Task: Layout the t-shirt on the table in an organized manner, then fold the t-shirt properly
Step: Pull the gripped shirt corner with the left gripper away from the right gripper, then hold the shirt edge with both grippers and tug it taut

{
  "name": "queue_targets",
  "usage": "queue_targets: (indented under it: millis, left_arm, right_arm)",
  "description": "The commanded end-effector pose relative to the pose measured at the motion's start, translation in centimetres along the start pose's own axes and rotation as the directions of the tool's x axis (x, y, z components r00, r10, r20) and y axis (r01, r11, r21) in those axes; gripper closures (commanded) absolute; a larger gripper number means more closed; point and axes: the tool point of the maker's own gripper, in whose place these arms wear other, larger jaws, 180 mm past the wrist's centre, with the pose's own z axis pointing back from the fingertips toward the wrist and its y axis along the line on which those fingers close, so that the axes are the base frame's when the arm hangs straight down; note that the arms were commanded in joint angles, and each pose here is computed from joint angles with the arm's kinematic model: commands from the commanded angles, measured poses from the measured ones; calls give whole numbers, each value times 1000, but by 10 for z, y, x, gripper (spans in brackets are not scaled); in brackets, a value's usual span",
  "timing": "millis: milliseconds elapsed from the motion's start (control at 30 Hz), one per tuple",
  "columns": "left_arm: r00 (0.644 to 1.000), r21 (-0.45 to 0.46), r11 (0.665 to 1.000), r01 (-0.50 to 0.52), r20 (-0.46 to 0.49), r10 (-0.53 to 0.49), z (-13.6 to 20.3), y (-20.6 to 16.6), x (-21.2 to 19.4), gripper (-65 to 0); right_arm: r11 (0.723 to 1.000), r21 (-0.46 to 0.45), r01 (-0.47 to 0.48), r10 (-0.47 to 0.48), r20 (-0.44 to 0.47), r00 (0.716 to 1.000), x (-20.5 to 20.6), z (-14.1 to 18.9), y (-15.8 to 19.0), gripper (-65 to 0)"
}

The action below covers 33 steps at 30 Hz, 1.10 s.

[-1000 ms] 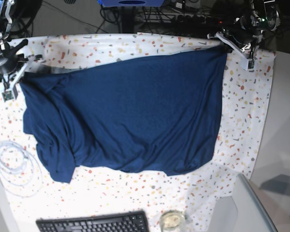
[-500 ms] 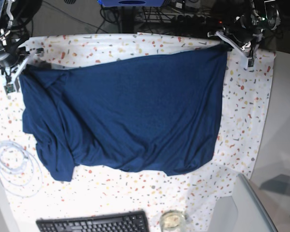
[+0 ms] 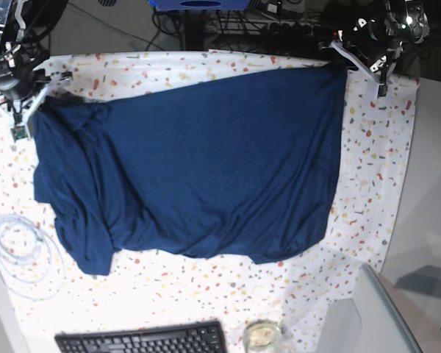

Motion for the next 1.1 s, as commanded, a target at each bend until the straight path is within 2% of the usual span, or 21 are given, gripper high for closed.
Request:
queue_targets:
  millis: [0, 100, 200, 367, 467, 533, 633, 667, 733, 767, 833, 933, 1000, 1067]
  left_arm:
    - [1000, 1, 1000, 16, 25, -16, 5, 1, 8, -237]
    - [999, 11, 999, 39, 12, -39, 11, 6, 2, -313]
    - [999, 16, 999, 48, 15, -48, 17, 5, 1, -314]
    - [998, 106, 994, 14, 65, -21, 45, 35, 7, -323]
    - [986, 129, 988, -84, 155, 64, 66, 51, 20, -324]
    - [965, 85, 982, -171, 215, 149, 74, 56, 29, -332]
    - [940, -34, 971, -236, 247, 237, 73, 41, 37, -439]
    - [935, -74, 967, -243, 247, 254, 71, 34, 38, -495]
    - [946, -135, 972, -191, 238, 219, 66, 15, 38, -556]
    - [954, -168, 973, -157, 227, 193, 63, 5, 34, -564]
    - [964, -220, 967, -127, 202, 173, 54, -6, 23, -546]
    - [966, -281, 946, -159, 155, 208, 31, -17, 2, -490]
    - [972, -265, 949, -173, 107, 207, 20, -17, -16, -451]
    - [971, -244, 954, -174, 119, 207, 15, -18, -18, -428]
  right_arm:
    - [1000, -19, -8, 9, 24, 1000, 7, 3, -7, 0]
    - [1000, -20, -7, 8, 24, 1000, 7, 3, -8, 0]
    - [1000, -20, -7, 8, 24, 1000, 7, 3, -8, 0]
    - [1000, -20, -7, 8, 24, 1000, 7, 3, -8, 0]
    - [1000, -20, -7, 8, 24, 1000, 7, 3, -8, 0]
    - [1000, -18, -9, 10, 25, 1000, 7, 3, -7, 0]
    - [1000, -16, -11, 12, 25, 1000, 7, 3, -6, 0]
    - [1000, -16, -11, 12, 25, 1000, 7, 3, -6, 0]
    - [1000, -16, -11, 12, 25, 1000, 7, 3, -6, 0]
    - [1000, -16, -11, 12, 26, 1000, 7, 3, -6, 0]
    - [1000, -16, -11, 12, 26, 1000, 7, 3, -6, 0]
    - [1000, -19, -8, 9, 26, 1000, 7, 3, -7, 0]
    - [1000, -19, -8, 9, 26, 1000, 7, 3, -7, 0]
    - [1000, -20, -7, 8, 26, 1000, 7, 3, -8, 0]
